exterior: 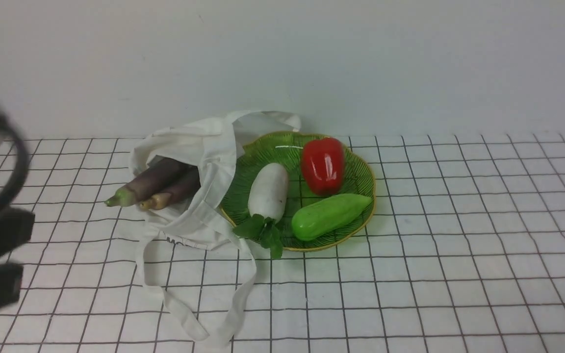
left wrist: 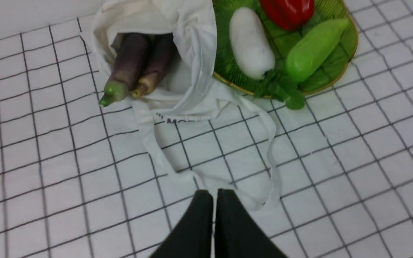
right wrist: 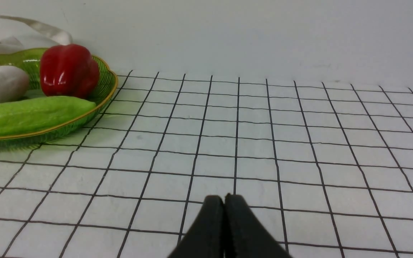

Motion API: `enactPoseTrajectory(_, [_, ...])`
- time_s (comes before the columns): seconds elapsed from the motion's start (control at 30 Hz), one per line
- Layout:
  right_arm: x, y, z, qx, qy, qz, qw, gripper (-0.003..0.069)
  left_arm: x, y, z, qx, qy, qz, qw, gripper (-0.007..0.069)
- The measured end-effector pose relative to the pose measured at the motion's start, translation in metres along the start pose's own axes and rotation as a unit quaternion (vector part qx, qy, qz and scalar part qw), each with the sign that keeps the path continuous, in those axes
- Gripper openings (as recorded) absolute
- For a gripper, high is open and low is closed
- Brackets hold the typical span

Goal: Take vegetables from bag on white checkered tablecloth place on plate.

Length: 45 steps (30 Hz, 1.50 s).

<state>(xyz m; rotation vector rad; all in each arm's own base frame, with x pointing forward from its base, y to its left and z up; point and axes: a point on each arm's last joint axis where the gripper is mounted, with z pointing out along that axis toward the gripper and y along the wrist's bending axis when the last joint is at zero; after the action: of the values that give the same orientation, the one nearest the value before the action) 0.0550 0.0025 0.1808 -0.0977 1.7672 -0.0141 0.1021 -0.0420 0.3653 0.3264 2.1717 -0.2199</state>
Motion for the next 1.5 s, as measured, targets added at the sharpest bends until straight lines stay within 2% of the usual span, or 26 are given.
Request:
enactPoseTrajectory(0.2, [0.000, 0.000, 0.000, 0.000, 0.000, 0.000, 1.000, -0.0015, 0.066, 0.004, 0.007, 0.041, -0.157, -0.022, 0.986, -0.0008])
enactPoseTrajectory(0.3, [0.000, 0.000, 0.000, 0.000, 0.000, 0.000, 1.000, -0.0015, 0.088, 0.006, 0.009, 0.051, -0.198, -0.023, 0.979, -0.0008])
enactPoseTrajectory(0.47, [0.000, 0.000, 0.000, 0.000, 0.000, 0.000, 1.000, -0.0015, 0.116, 0.008, 0.018, 0.051, -0.200, -0.022, 0.978, -0.0008])
enactPoseTrajectory(0.77, [0.000, 0.000, 0.000, 0.000, 0.000, 0.000, 1.000, -0.0015, 0.138, 0.009, 0.036, 0.043, -0.165, -0.020, 0.985, -0.0008])
enactPoseTrajectory(0.87, [0.000, 0.000, 0.000, 0.000, 0.000, 0.000, 1.000, -0.0015, 0.148, 0.013, 0.043, 0.019, -0.152, -0.022, 0.988, -0.0008])
enactPoseTrajectory(1.03, [0.000, 0.000, 0.000, 0.000, 0.000, 0.000, 1.000, -0.0015, 0.169, 0.023, 0.057, -0.066, -0.128, -0.028, 0.989, -0.0008])
enactPoseTrajectory(1.2, [0.000, 0.000, 0.000, 0.000, 0.000, 0.000, 1.000, -0.0015, 0.189, 0.031, 0.067, -0.127, -0.129, -0.051, 0.982, -0.0008])
enactPoseTrajectory(1.5, [0.000, 0.000, 0.000, 0.000, 0.000, 0.000, 1.000, -0.0015, 0.192, 0.033, 0.063, -0.153, -0.161, -0.072, 0.972, -0.0008])
